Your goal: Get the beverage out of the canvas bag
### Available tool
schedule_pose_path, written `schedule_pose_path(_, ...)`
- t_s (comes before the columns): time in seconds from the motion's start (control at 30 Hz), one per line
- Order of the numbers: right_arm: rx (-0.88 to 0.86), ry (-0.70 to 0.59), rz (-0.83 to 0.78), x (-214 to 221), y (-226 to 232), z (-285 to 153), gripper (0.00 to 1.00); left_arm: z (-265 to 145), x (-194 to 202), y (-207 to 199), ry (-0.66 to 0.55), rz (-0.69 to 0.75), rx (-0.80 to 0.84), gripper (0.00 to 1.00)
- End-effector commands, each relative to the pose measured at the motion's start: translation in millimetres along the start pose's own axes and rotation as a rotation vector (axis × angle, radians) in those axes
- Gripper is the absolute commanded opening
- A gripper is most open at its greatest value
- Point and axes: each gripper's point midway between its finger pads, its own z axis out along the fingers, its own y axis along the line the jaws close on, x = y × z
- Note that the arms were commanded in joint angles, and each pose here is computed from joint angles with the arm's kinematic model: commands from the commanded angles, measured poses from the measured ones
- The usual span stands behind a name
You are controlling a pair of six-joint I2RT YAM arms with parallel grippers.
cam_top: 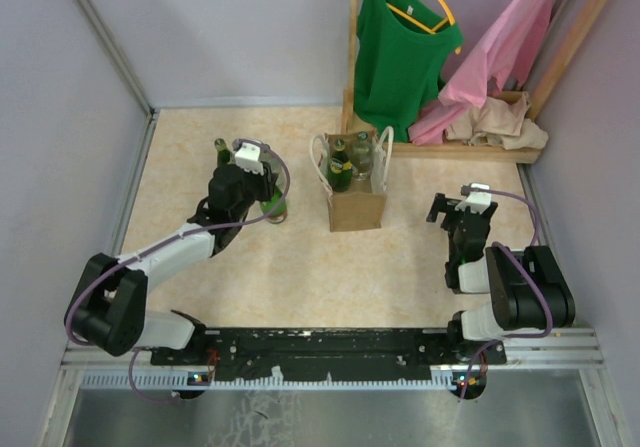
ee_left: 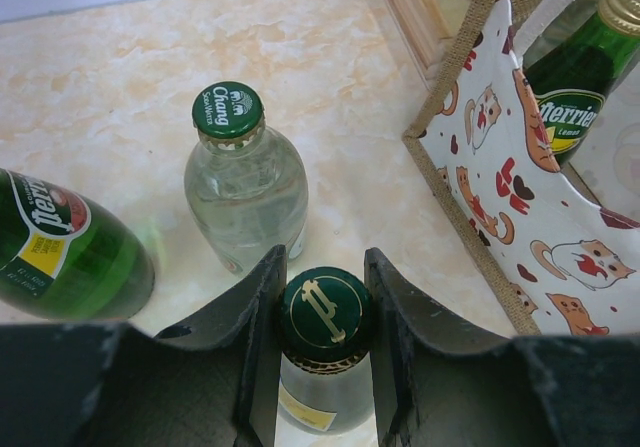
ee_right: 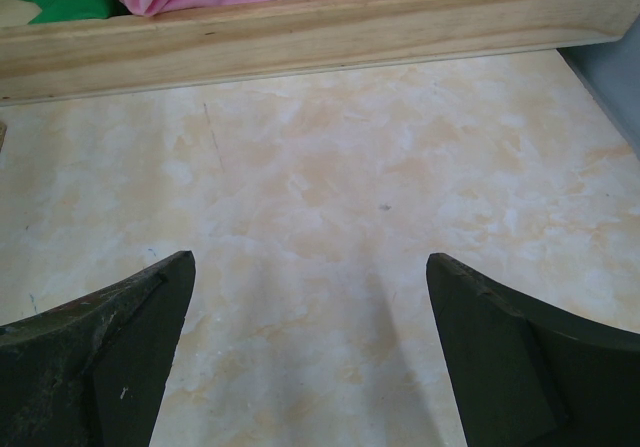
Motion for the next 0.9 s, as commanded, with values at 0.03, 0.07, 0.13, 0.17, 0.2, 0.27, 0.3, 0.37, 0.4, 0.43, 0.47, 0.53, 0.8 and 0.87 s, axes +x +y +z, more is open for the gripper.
schedule_pose_path(0.03,-0.005,-0.081,0.005,-25,5,9,0.99,6,-63,-16,-0.197,-0.045,0.069,0.01)
schedule_pose_path(0.07,-0.004,-0.082,0.004,-25,4,9,0.99,7,-62,-16,-0.195,-0.047,0.069,0.05)
schedule_pose_path(0.13,-0.005,-0.083,0.004,-26,5,9,0.99,7,-60,-16,-0.187,-0.050,0.069,0.24)
schedule_pose_path(0.17,-0.005,-0.081,0.005,-25,5,9,0.99,7,-59,-17,-0.184,-0.051,0.072,0.34)
schedule_pose_path(0.2,-0.005,-0.082,0.004,-25,5,9,0.99,7,-59,-17,-0.180,-0.050,0.070,0.39)
schedule_pose_path(0.27,-0.005,-0.081,0.004,-25,5,9,0.99,6,-59,-17,-0.178,-0.037,0.076,0.44)
schedule_pose_path(0.3,-0.006,-0.082,0.004,-25,5,9,0.99,5,-59,-18,-0.177,-0.032,0.077,0.46)
schedule_pose_path(0.37,-0.004,-0.082,0.004,-25,4,9,0.99,5,-59,-17,-0.175,-0.033,0.076,0.50)
schedule_pose_path(0.4,-0.004,-0.081,0.004,-25,5,9,0.99,4,-60,-17,-0.176,-0.033,0.076,0.55)
schedule_pose_path(0.43,-0.004,-0.080,0.003,-24,4,9,0.99,4,-60,-17,-0.176,-0.032,0.076,0.62)
schedule_pose_path(0.47,-0.005,-0.081,0.004,-25,4,9,0.99,4,-61,-17,-0.178,-0.032,0.075,0.66)
schedule_pose_path(0.53,-0.004,-0.081,0.005,-25,4,9,0.99,3,-63,-17,-0.182,-0.032,0.075,0.67)
schedule_pose_path(0.8,-0.006,-0.081,0.005,-25,5,9,0.99,-13,-122,-17,-0.304,0.014,0.068,0.68)
schedule_pose_path(0.87,-0.005,-0.081,0.004,-25,5,9,0.99,-18,-146,-20,-0.344,0.040,0.080,0.69)
